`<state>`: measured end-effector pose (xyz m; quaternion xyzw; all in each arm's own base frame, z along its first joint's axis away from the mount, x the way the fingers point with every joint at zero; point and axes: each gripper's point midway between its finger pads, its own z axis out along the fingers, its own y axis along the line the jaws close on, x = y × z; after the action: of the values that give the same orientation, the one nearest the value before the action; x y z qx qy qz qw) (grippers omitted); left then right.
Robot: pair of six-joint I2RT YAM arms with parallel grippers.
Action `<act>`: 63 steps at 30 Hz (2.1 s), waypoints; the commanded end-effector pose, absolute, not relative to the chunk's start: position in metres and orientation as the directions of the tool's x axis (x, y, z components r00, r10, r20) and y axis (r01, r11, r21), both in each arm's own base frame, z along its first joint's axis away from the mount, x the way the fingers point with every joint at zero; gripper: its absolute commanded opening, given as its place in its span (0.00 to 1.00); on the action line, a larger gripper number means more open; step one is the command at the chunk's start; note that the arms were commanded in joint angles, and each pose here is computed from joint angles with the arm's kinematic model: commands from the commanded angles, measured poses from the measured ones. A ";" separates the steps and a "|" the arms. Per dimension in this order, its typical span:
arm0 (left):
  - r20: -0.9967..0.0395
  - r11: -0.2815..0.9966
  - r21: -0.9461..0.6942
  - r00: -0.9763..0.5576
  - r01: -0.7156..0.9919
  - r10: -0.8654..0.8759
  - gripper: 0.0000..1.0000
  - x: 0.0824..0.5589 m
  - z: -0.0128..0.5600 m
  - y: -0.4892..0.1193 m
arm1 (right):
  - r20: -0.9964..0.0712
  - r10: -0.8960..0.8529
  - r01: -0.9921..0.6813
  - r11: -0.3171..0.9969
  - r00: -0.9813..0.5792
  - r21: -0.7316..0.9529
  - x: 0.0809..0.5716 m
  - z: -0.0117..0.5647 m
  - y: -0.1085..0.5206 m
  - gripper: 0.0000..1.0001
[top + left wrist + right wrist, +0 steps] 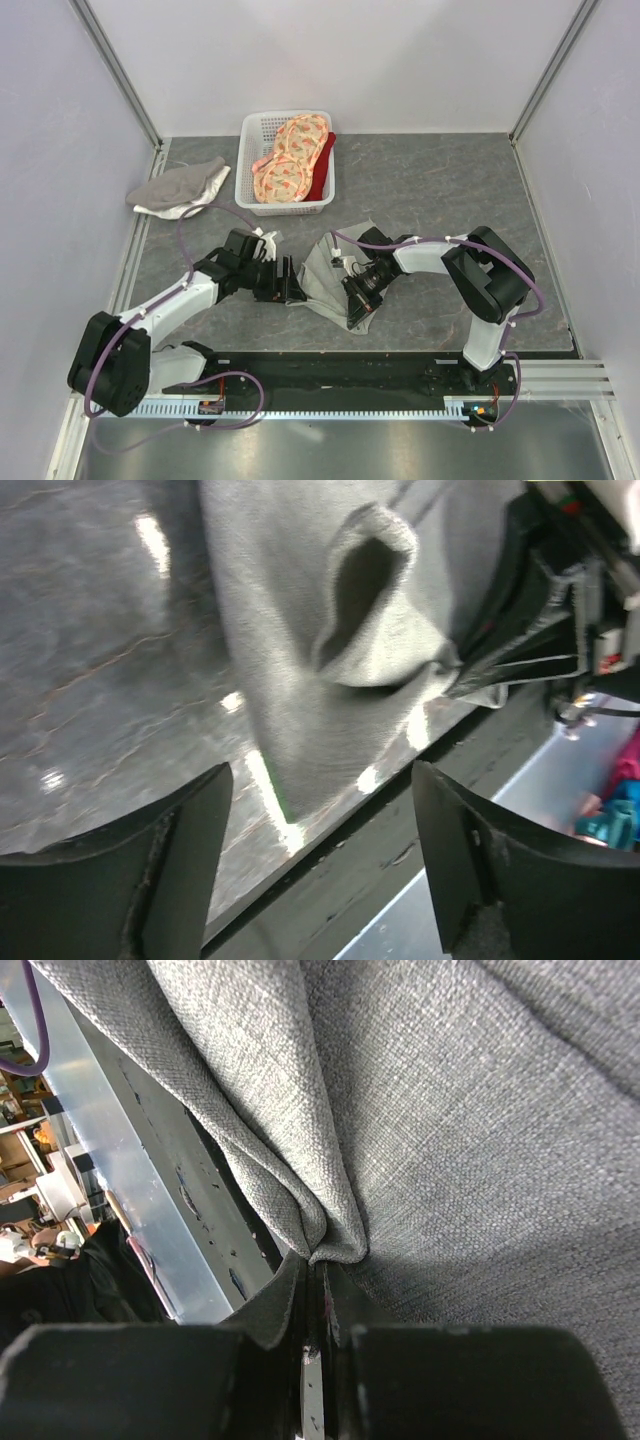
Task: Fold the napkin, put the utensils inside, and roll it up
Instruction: Roll the napkin with the utensil
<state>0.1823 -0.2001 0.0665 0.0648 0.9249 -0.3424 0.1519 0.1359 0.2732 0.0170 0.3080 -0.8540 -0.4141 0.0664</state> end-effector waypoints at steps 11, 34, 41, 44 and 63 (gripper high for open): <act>-0.378 0.734 -0.656 -0.918 0.175 -0.118 0.81 0.228 0.066 -0.214 | -0.180 -0.589 -0.503 0.447 -0.788 0.739 0.141 0.013 0.274 0.00; -0.342 0.695 -0.698 -0.933 0.173 -0.111 0.31 0.245 0.046 -0.225 | -0.171 -0.585 -0.504 0.471 -0.793 0.724 0.146 0.016 0.275 0.01; -0.238 0.721 -0.685 -0.967 0.104 -0.087 0.02 0.229 0.031 -0.218 | -0.232 -0.554 -0.557 0.541 -0.800 0.630 0.168 0.041 0.273 0.11; -0.207 0.738 -0.669 -0.975 0.086 -0.074 0.02 0.227 0.027 -0.216 | -0.307 -0.553 -0.619 0.563 -0.775 0.548 0.182 0.059 0.273 0.32; -0.171 0.753 -0.654 -0.984 0.073 -0.053 0.02 0.227 0.024 -0.213 | -0.694 -0.689 -0.849 0.479 -0.206 -0.224 0.164 0.097 0.373 0.88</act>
<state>0.2219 -0.2175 0.0269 -0.0148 0.9269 -0.3665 0.0800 0.1510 0.3615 0.1057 0.4978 -0.7850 -0.1810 -0.3214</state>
